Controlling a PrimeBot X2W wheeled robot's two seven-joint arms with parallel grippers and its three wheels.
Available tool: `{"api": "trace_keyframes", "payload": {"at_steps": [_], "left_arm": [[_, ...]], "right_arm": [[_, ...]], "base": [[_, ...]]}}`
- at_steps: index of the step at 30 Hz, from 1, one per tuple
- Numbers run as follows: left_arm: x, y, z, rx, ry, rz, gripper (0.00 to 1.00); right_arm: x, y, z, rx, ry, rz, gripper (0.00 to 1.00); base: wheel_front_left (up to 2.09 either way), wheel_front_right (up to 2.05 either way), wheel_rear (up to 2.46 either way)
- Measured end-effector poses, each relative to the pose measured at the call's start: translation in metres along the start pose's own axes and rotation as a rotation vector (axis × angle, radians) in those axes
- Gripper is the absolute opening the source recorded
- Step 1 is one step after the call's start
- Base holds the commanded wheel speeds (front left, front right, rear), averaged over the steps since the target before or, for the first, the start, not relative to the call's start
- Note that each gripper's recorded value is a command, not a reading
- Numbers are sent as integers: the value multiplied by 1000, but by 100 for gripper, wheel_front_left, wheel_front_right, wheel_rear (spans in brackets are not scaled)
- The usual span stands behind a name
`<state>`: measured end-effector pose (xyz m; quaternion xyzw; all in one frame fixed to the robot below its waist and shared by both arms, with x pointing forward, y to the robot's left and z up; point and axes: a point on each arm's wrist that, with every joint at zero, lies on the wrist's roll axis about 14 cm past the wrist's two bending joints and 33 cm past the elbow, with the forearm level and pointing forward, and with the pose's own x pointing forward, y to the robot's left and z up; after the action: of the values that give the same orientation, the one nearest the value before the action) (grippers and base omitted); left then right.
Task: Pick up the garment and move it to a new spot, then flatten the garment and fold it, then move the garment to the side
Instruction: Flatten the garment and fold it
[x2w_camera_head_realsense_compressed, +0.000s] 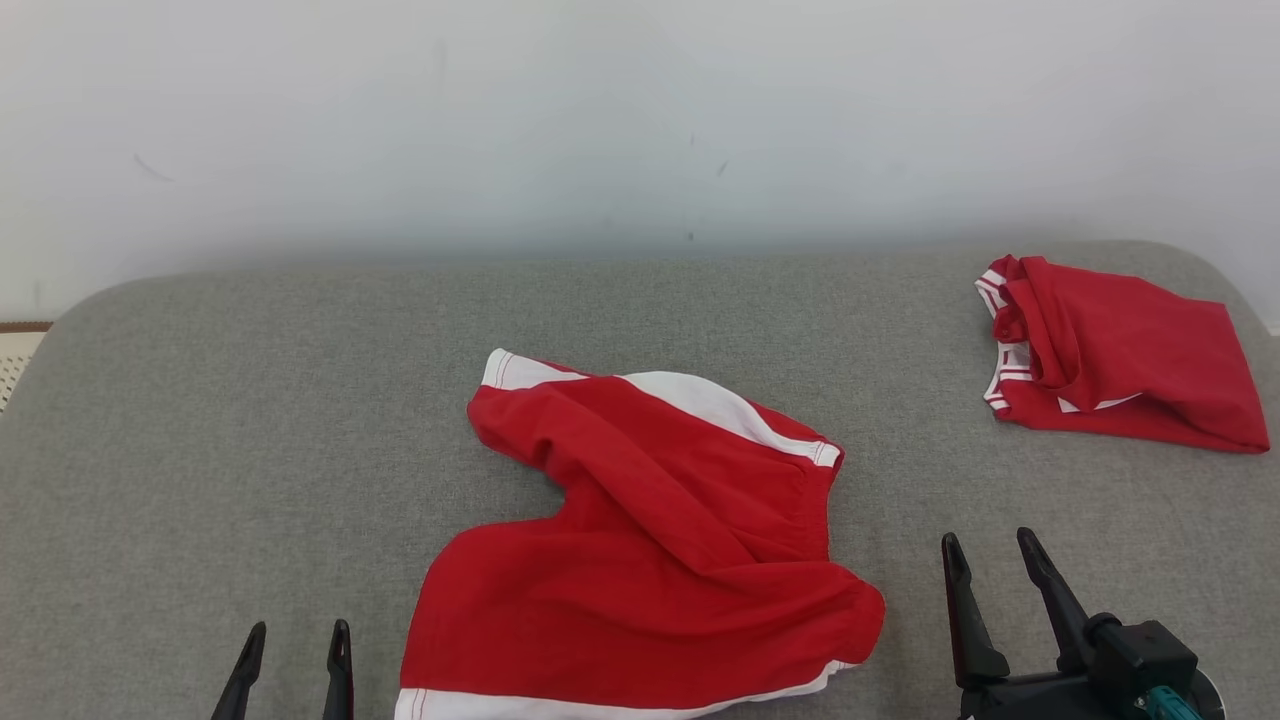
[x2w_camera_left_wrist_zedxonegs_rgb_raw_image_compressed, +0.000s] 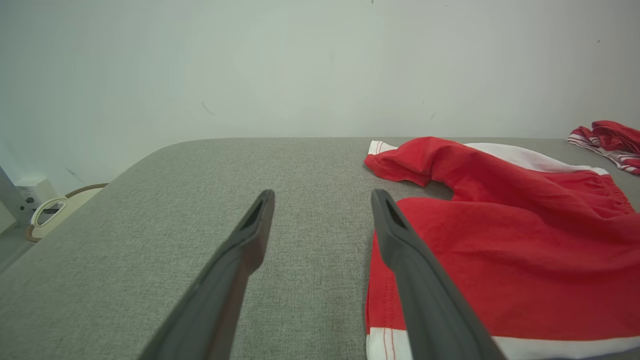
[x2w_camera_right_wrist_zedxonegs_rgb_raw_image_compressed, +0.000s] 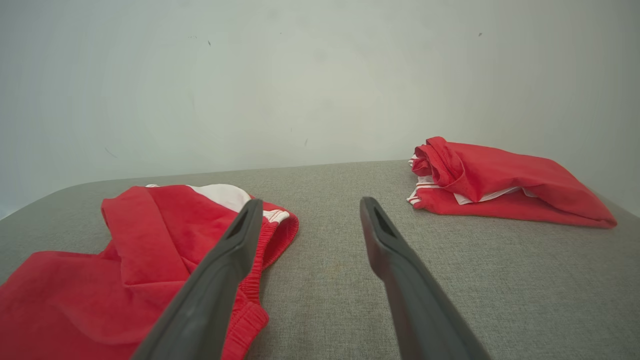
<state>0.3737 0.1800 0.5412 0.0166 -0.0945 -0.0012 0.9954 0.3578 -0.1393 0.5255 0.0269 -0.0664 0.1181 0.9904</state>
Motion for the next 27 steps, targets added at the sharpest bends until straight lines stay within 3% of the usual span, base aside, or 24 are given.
{"api": "trace_keyframes", "payload": {"at_steps": [16,27], "left_arm": [[-2,2,1,-11,-1,8,100],[-19,-32,-35,-31,118,-169,100]], "right_arm": [[0,3,0,-2,1,13,100],[-23,25,-40,-117,170,233,100]], "base": [[0,0,0],[0,0,0]]}}
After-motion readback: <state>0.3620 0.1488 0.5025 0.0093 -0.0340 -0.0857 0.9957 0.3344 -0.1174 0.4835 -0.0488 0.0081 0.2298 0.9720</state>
